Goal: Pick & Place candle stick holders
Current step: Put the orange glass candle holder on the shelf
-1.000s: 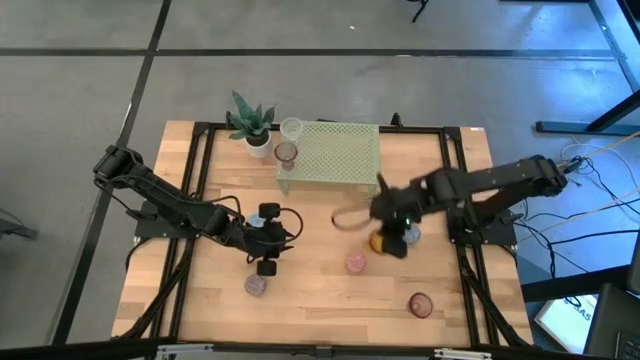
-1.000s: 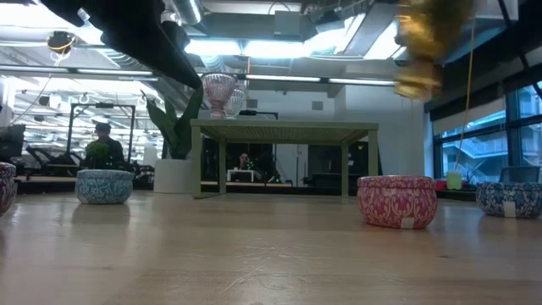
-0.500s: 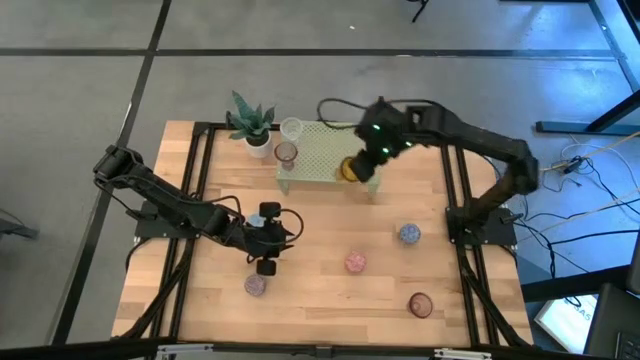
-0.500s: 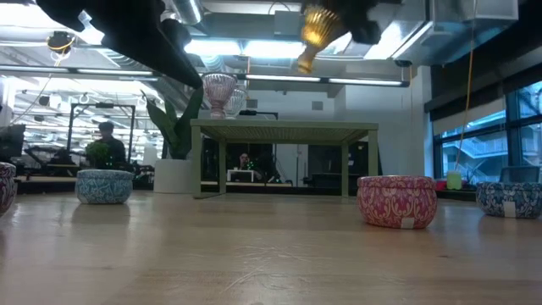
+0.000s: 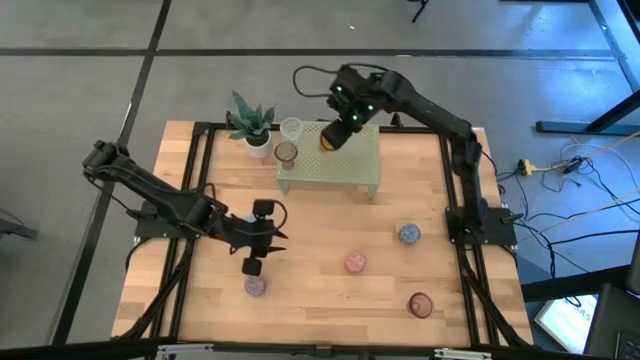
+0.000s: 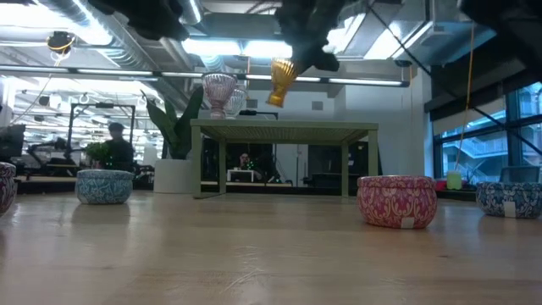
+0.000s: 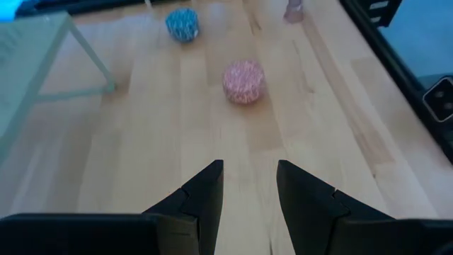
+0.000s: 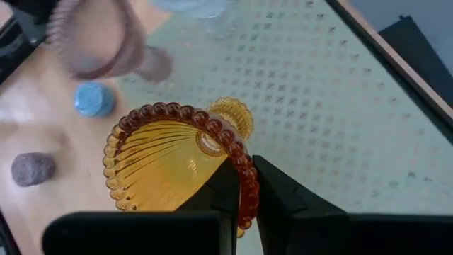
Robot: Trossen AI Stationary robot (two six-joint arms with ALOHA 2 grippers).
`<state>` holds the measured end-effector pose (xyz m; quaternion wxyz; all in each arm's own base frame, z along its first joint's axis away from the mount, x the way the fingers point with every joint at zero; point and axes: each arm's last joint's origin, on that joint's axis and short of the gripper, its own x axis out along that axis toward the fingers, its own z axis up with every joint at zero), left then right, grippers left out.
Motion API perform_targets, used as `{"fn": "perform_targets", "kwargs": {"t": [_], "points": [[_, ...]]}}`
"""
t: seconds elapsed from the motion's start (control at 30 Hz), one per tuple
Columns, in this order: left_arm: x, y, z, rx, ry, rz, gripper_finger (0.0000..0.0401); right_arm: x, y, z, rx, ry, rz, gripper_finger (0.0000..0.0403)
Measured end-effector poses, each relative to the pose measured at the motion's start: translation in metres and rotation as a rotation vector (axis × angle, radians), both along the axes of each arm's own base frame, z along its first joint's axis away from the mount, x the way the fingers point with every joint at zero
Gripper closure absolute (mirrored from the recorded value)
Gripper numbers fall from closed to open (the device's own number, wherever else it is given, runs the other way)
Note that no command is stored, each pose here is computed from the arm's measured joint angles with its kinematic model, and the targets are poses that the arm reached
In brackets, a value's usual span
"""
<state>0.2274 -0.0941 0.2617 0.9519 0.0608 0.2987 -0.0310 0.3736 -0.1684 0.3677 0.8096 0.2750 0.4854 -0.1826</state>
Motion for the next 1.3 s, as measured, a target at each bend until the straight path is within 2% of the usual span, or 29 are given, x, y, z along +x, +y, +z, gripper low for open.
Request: {"fn": "perform_targets", "kwargs": {"t": [0.3,0.57,0.9,1.3], "points": [[-0.005,0.002,0.001,0.011,0.022,0.0,0.0272,0.017,-0.025,-0.036,0.089,0.054,0.02,0.037],[-0.006,0.003,0.0,0.016,0.031,-0.001,0.0272,0.018,-0.042,-0.034,0.054,-0.028,-0.017,0.037],[-0.006,0.003,0.0,0.016,0.032,-0.001,0.0272,0.016,-0.05,-0.038,0.064,-0.021,-0.033,0.037],[-0.007,0.003,-0.001,0.008,0.051,0.012,0.0272,0.023,-0.053,-0.045,0.041,-0.045,0.03,0.0359]]}}
